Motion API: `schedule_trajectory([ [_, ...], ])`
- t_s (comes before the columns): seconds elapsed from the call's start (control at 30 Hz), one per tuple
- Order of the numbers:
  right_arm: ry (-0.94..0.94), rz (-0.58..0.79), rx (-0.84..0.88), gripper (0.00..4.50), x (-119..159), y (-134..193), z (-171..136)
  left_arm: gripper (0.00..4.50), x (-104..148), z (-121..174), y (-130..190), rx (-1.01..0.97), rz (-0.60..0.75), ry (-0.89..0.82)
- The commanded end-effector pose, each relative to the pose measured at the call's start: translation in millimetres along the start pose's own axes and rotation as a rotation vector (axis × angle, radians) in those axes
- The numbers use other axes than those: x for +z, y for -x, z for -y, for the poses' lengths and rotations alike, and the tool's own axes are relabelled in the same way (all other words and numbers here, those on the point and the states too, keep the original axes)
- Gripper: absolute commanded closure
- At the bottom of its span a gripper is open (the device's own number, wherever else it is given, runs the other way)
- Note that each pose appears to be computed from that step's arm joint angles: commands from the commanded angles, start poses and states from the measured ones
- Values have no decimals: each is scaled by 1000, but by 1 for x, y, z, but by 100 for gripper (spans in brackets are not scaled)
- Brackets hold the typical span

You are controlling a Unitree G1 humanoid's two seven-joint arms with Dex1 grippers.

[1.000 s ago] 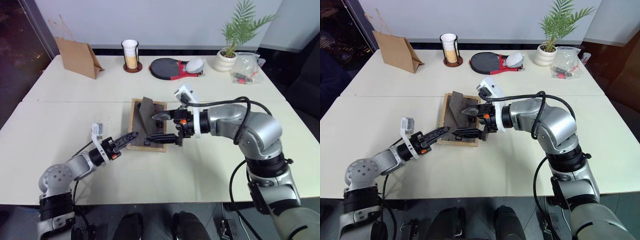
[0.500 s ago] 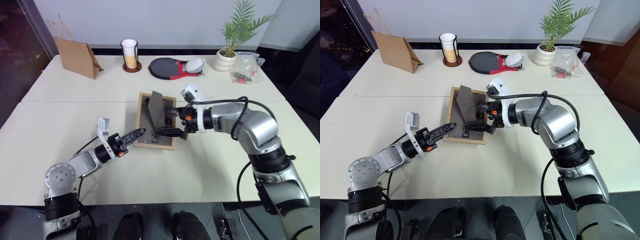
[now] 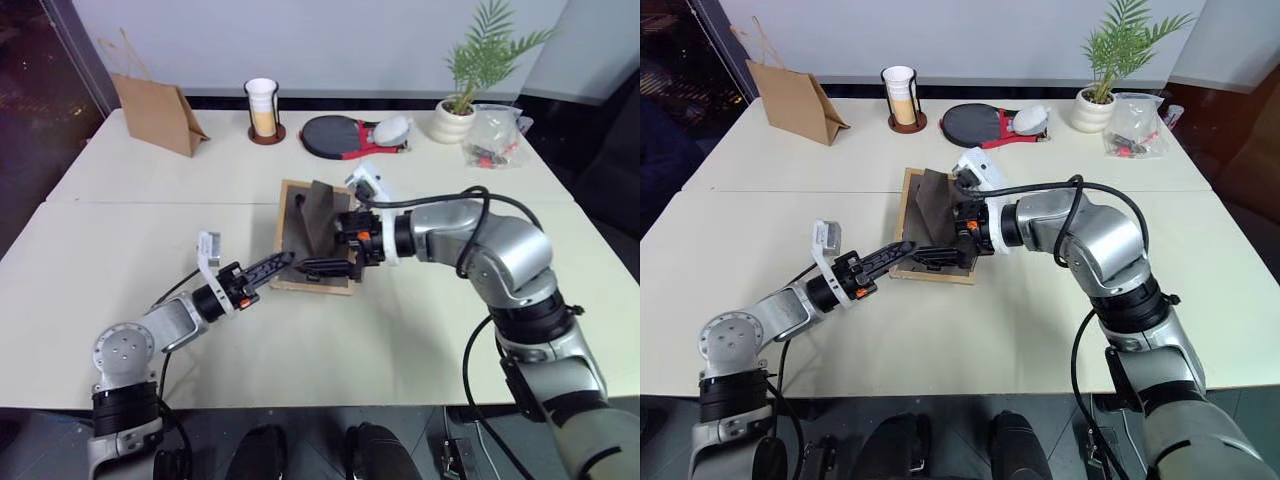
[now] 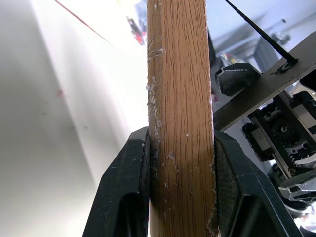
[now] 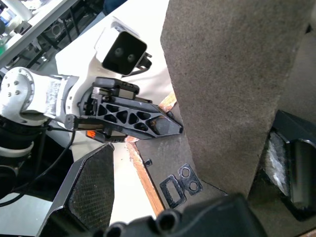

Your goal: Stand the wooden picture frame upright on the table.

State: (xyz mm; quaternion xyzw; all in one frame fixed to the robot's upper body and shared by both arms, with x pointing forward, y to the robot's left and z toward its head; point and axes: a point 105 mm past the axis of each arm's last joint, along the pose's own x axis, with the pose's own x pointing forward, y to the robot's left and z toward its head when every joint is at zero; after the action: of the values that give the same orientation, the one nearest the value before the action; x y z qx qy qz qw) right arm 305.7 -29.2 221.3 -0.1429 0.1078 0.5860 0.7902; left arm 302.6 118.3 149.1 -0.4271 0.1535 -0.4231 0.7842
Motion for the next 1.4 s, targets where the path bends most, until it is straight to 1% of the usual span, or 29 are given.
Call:
schedule_trajectory([
  [0.03,74,37,25,6,14,6,-12,344,12,3,1,-9,49,-31],
  [0.1,82,17,-4,6,9,8,-7,344,11,5,1,-20,42,-33],
  [0.23,155,-62,-115,6,-5,21,17,344,9,4,5,-27,31,-37],
  [0.33,178,-87,-184,6,-4,46,32,344,10,2,9,-25,33,-33],
  [0.43,253,-109,-228,6,1,71,37,344,10,1,12,-22,36,-29],
  [0.5,415,-102,-254,6,11,82,35,344,10,2,13,-26,47,-9],
  [0.57,602,-132,-279,6,11,86,35,344,11,4,12,-34,56,9],
  [0.6,680,-173,-313,6,4,86,41,344,11,6,12,-39,56,18],
  [0.67,937,-185,-421,6,1,78,55,344,9,11,9,-52,53,37],
  [0.77,1293,-169,-453,6,-6,62,57,344,9,16,7,-58,55,62],
  [0.83,1426,-130,-442,6,-12,52,56,344,9,19,6,-58,53,70],
  [0.97,1548,-53,-385,6,-25,32,48,344,7,23,4,-58,46,80],
  [1.1,1590,50,-410,6,-19,16,46,344,6,24,4,-55,44,89],
  [1.23,1610,69,-418,6,-18,6,52,344,2,24,5,-53,37,86],
  [1.37,1601,56,-425,6,-20,3,61,344,-2,23,8,-50,33,87],
  [1.4,1599,57,-425,29,-20,3,62,344,-3,23,8,-50,33,86],
])
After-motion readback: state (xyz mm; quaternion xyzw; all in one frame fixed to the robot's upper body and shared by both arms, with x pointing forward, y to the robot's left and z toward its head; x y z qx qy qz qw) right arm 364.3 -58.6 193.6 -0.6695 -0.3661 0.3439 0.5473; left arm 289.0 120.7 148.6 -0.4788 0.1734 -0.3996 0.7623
